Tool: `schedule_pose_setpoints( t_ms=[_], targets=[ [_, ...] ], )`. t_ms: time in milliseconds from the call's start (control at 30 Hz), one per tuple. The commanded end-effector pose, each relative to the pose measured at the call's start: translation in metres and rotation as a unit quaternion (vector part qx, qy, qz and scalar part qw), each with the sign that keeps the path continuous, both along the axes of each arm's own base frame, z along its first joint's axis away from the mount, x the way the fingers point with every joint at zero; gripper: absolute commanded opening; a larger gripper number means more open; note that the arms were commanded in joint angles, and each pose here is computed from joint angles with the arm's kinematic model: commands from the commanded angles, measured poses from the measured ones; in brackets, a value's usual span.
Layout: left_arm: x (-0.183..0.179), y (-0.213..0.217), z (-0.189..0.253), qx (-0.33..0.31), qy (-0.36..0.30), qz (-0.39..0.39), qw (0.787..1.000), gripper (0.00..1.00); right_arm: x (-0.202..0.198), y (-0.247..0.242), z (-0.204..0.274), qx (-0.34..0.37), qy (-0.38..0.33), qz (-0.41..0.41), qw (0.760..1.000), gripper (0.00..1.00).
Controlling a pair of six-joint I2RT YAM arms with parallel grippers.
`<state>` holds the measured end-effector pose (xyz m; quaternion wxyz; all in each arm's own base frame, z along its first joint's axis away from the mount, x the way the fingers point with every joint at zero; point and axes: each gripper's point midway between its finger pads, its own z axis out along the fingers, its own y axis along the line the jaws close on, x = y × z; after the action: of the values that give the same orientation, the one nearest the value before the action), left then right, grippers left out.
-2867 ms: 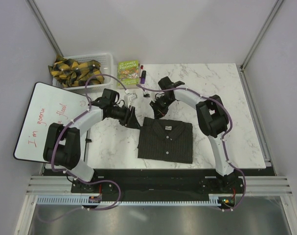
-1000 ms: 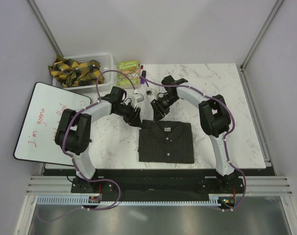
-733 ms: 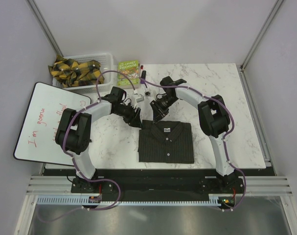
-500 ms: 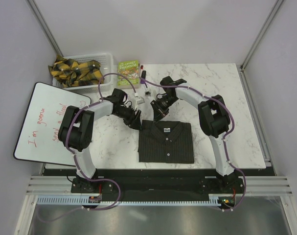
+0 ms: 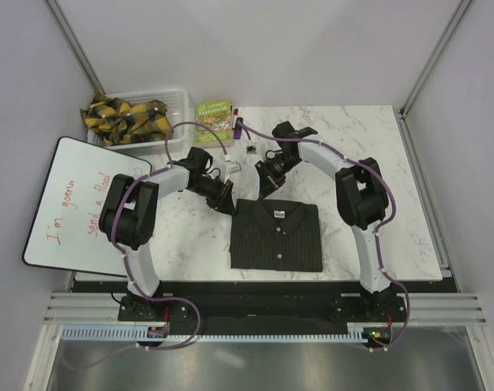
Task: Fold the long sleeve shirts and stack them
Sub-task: Fold the shirt, then neatly place the folded shirt to the corner
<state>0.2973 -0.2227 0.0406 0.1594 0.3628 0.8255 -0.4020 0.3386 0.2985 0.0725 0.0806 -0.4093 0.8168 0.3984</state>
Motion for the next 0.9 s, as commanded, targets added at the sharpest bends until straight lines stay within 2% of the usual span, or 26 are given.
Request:
schedule_pose_setpoints(
  t_ms=[0,167,433,500,567,600,633,667,700,767,800,867],
  targets=[
    [0.003,-0.005,0.009,-0.020,-0.002,-0.010,1.000,0.23,0.013,-0.003,0.026,0.014,-0.045,-0.007,0.999,0.00],
    [0.007,-0.003,0.006,-0.008,-0.005,-0.003,1.000,0.03,0.015,-0.009,0.018,0.003,-0.050,-0.011,0.999,0.00],
    [0.027,0.004,0.011,0.019,-0.042,0.031,0.998,0.02,0.033,-0.012,0.015,-0.012,-0.080,-0.037,0.996,0.00],
    [0.035,0.006,0.011,0.033,-0.050,0.056,0.997,0.05,0.045,-0.012,0.021,-0.014,-0.101,-0.053,0.993,0.00],
    [0.040,0.007,0.017,0.033,-0.050,0.074,0.995,0.23,0.057,-0.014,0.027,-0.021,-0.124,-0.070,0.990,0.04],
    [0.046,0.009,0.018,0.041,-0.057,0.090,0.993,0.32,0.062,-0.015,0.033,-0.023,-0.129,-0.083,0.988,0.22],
    [0.050,0.011,0.028,0.038,-0.068,0.102,0.992,0.41,0.066,-0.020,0.038,-0.025,-0.132,-0.096,0.986,0.31],
    [0.050,0.012,0.032,0.035,-0.057,0.121,0.990,0.45,0.071,-0.023,0.055,-0.016,-0.148,-0.109,0.983,0.36],
    [0.051,0.013,0.041,0.024,-0.062,0.132,0.989,0.48,0.072,-0.028,0.062,-0.017,-0.145,-0.128,0.981,0.48],
    [0.040,0.015,0.054,0.010,-0.055,0.150,0.987,0.53,0.077,-0.049,0.093,-0.004,-0.168,-0.164,0.972,0.54],
    [0.034,0.013,0.061,-0.005,-0.053,0.147,0.988,0.53,0.068,-0.059,0.090,-0.005,-0.150,-0.175,0.973,0.59],
    [0.021,0.013,0.073,-0.020,-0.051,0.150,0.987,0.54,0.051,-0.077,0.115,0.026,-0.145,-0.187,0.971,0.59]
  ],
)
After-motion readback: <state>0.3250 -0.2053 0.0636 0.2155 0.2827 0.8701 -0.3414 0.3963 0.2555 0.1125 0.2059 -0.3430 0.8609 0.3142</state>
